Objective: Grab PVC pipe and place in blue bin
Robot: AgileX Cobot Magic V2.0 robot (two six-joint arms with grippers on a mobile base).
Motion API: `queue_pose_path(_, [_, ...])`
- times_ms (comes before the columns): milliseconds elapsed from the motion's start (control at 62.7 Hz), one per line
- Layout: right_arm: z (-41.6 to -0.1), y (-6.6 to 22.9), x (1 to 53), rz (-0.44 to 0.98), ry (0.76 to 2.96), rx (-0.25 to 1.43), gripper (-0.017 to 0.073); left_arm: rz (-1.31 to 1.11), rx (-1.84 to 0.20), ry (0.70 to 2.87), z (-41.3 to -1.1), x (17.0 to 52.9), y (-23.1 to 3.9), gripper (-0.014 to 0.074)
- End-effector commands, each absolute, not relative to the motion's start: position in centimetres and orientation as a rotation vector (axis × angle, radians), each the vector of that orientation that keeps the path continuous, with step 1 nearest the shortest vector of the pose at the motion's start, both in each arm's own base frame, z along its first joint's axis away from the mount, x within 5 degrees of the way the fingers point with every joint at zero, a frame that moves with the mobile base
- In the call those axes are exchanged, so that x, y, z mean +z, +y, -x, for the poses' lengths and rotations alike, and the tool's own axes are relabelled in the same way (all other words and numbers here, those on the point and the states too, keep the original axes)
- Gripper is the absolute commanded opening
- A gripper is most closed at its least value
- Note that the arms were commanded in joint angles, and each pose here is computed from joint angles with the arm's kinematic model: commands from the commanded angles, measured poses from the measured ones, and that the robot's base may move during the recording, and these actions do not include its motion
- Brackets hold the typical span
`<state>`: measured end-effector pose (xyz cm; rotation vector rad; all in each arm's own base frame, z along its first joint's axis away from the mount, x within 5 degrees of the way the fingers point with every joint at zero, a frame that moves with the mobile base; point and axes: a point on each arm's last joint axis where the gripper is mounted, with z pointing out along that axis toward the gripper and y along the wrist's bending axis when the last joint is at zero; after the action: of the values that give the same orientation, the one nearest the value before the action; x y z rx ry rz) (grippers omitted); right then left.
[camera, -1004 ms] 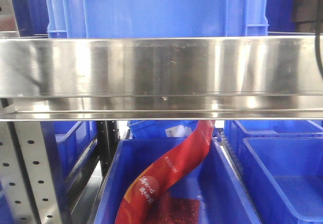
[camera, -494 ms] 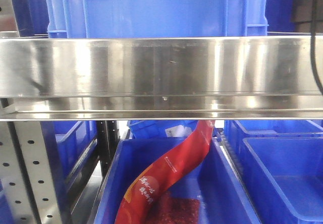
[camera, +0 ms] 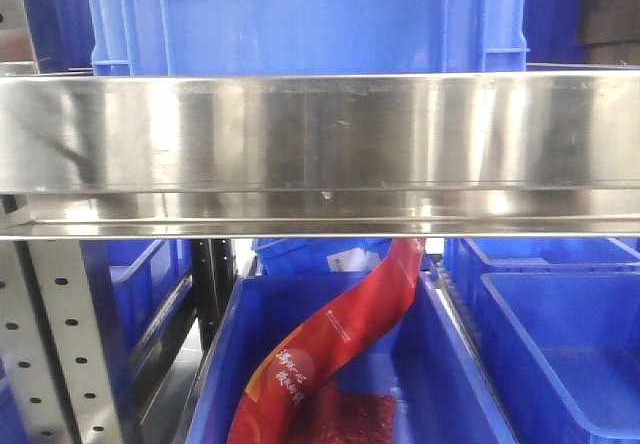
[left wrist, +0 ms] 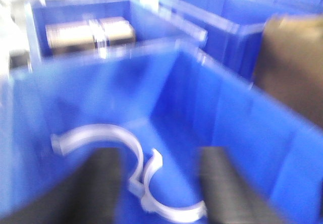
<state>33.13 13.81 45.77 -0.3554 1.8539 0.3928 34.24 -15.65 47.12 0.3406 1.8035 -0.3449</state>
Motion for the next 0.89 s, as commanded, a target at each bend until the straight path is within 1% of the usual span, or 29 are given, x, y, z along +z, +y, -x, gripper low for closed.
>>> queue_pose_path(0, [-32.0, 13.4, 47.4, 0.347, 1.791, 0.398, 0.0146, -0.32, -0.36, 1.745, -33.2, 48.8, -15.0, 0.0007])
queue_pose_path(64, [-31.5, 13.2, 47.9, 0.345, 1.776, 0.399, 0.0026, -0.318, -0.362, 1.736, -32.9, 49.2, -14.9, -0.0107])
queue_pose_path(159, [-31.4, 13.2, 48.1, 0.344, 1.77, 0.399, -0.0138, -0.316, -0.364, 1.724, -32.8, 49.4, -14.8, -0.0111])
queue_pose_path(191, [-31.4, 13.2, 48.1, 0.342, 1.764, 0.4, -0.0168, -0.315, -0.364, 1.719, -32.8, 49.4, -14.8, -0.0111])
queue_pose_path(383, [-30.8, 13.0, 48.4, 0.345, 1.778, 0.412, -0.0168, -0.312, -0.379, 1.74, -32.4, 49.5, -14.8, -0.0111])
queue_pose_path(494, [-29.1, 12.6, 49.2, 0.36, 1.804, 0.429, -0.0168, -0.305, -0.435, 1.738, -30.5, 50.7, -14.4, -0.0111])
queue_pose_path(638, [-27.9, 11.9, 50.0, 0.37, 1.777, 0.393, -0.0168, -0.337, -0.421, 1.684, -27.9, 51.4, -13.6, -0.0111])
queue_pose_path(765, [-27.2, 11.5, 49.7, 0.349, 1.727, 0.385, -0.0168, -0.33, -0.421, 1.672, -26.1, 50.2, -12.7, -0.0111])
queue_pose_path(877, [-26.3, 10.9, 48.6, 0.316, 1.666, 0.381, -0.0168, -0.316, -0.421, 1.643, -24.5, 48.1, -11.9, -0.0111])
